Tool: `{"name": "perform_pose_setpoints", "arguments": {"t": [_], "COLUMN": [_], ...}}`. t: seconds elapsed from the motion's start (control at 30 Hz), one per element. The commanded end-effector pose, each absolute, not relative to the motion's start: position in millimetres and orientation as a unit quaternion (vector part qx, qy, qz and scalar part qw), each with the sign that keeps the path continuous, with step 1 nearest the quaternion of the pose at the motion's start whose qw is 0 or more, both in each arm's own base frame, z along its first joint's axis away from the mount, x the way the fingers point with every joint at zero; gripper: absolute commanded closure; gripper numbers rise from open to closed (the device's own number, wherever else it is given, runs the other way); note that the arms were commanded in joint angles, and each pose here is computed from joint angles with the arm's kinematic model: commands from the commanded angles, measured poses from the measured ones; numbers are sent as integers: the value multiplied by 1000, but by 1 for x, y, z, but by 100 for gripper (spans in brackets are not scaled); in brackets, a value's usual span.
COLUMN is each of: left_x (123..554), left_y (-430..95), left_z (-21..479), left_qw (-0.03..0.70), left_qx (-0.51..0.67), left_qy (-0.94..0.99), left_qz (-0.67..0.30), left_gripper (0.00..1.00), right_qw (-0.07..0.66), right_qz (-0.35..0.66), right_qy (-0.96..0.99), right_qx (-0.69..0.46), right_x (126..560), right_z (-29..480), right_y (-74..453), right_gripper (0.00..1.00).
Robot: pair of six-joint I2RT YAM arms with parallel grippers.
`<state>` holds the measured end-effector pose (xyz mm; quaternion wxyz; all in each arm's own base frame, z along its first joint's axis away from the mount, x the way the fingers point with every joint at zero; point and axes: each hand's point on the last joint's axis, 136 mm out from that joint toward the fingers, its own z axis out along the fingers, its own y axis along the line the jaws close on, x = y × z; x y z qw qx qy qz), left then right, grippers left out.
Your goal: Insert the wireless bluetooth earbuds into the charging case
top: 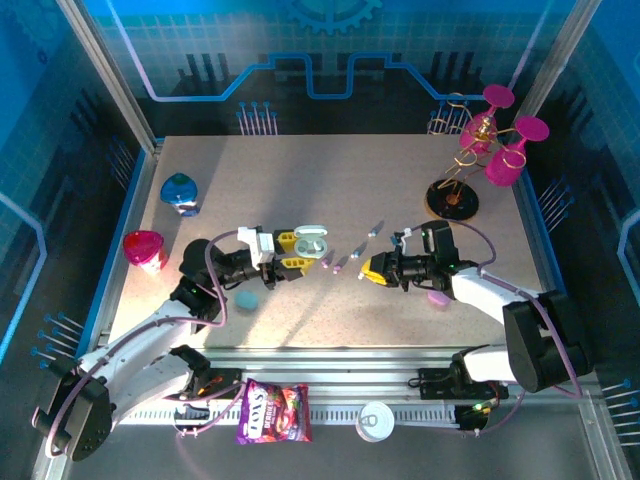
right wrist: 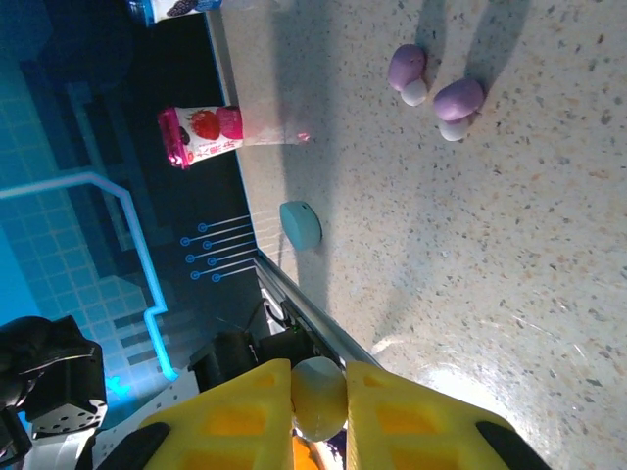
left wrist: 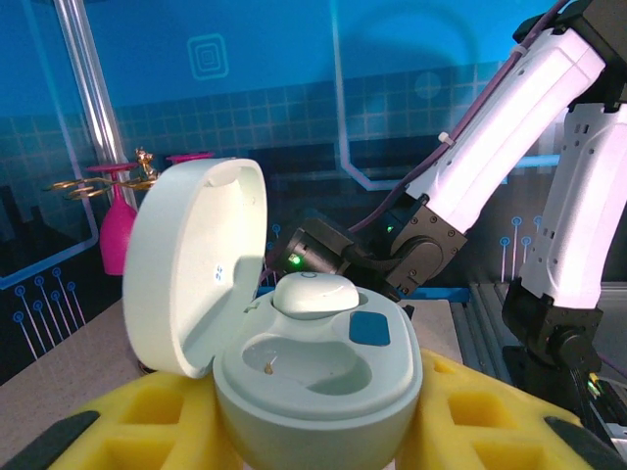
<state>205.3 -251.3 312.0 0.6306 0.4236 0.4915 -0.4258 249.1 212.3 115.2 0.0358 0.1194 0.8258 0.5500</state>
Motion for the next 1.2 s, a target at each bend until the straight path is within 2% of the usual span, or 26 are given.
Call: {"name": "perform_pose_setpoints", "arguments": {"t": [0.0, 0.37, 0.7, 0.9, 1.17], "left_x": [206, 237, 257, 265, 268], "left_y": [-250, -258, -266, -267, -269], "left_z": [309, 283, 264, 252, 252], "left_qw": [641, 651, 653, 652, 655], "left_qx": [420, 398, 400, 399, 397], "left_qy": [489, 509, 521, 533, 533], "left_qz": [-418, -398, -377, -363, -359], "left_gripper": [82, 82, 82, 83, 83], "right_qw": [43, 107, 160, 176, 195], "right_qz": [566, 576, 593, 598, 577], "right_qy": [815, 808, 789, 780, 790], "right_qx": [113, 69, -6, -45, -68], "right_x": [250, 245, 236, 234, 244], "right_z": [128, 202, 277, 304, 309], "right_y": [211, 218, 252, 272, 291], "right_gripper": [84, 84, 84, 84, 85]}}
